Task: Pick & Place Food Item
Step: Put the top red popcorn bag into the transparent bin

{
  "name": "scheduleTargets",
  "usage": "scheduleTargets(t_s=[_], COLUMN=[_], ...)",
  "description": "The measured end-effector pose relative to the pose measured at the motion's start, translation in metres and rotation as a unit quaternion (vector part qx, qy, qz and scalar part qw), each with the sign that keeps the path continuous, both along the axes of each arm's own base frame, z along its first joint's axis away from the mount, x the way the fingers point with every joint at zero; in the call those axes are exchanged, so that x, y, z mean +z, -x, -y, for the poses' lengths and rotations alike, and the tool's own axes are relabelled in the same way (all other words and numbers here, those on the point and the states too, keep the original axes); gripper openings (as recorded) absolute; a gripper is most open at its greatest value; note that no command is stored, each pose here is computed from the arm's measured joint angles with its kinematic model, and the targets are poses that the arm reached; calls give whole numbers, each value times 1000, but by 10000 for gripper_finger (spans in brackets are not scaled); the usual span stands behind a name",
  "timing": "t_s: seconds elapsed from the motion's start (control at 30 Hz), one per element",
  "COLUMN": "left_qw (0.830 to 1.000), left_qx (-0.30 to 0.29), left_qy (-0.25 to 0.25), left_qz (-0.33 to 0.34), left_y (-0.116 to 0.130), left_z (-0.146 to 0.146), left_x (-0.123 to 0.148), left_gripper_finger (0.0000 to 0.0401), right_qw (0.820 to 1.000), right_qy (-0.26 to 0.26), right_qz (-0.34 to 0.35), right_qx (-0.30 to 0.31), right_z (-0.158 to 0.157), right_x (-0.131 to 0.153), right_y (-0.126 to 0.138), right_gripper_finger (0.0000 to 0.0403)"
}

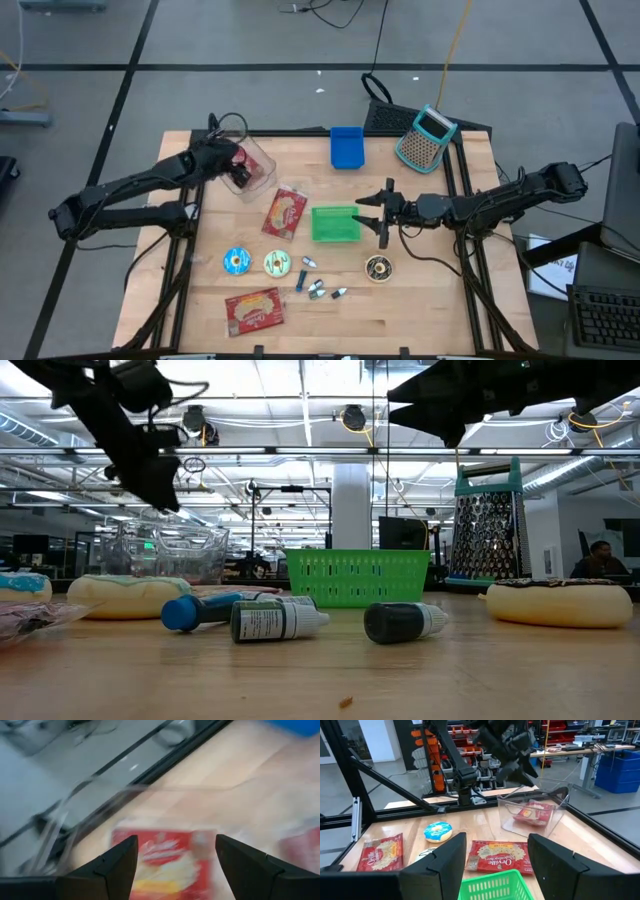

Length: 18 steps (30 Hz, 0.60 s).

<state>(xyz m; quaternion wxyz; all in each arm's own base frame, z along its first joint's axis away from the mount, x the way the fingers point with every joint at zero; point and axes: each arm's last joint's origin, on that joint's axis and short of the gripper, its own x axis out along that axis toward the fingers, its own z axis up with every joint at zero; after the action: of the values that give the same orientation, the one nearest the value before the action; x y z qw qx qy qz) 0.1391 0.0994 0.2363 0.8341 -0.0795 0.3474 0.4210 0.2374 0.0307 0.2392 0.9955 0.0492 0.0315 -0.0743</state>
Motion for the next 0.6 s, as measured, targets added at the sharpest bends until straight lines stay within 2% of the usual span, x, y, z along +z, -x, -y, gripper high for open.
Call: scheduleTargets(t_s=[0.13, 0.33, 0.43, 0.6], left_qw=[992, 948, 930, 905], left_qx=[-88, -254, -306, -384], left_qy=[18, 50, 52, 65], left_qz=[90, 185, 197, 173], left_y=[-3, -15, -22, -33], left_z=[10, 33, 48, 79], left_x=[14, 28, 31, 27], left_gripper_finger=[260, 246, 240, 240], right_qw=[1000, 1000, 1000, 1000], right_qy=[0, 0, 0, 0], right_qz=[0, 0, 0, 0], right_qx=[0, 0, 0, 0], right_z=[0, 0, 0, 0], right_x=[0, 0, 0, 0], right_y=[0, 0, 0, 0], right_gripper_finger=[201, 201, 201, 200])
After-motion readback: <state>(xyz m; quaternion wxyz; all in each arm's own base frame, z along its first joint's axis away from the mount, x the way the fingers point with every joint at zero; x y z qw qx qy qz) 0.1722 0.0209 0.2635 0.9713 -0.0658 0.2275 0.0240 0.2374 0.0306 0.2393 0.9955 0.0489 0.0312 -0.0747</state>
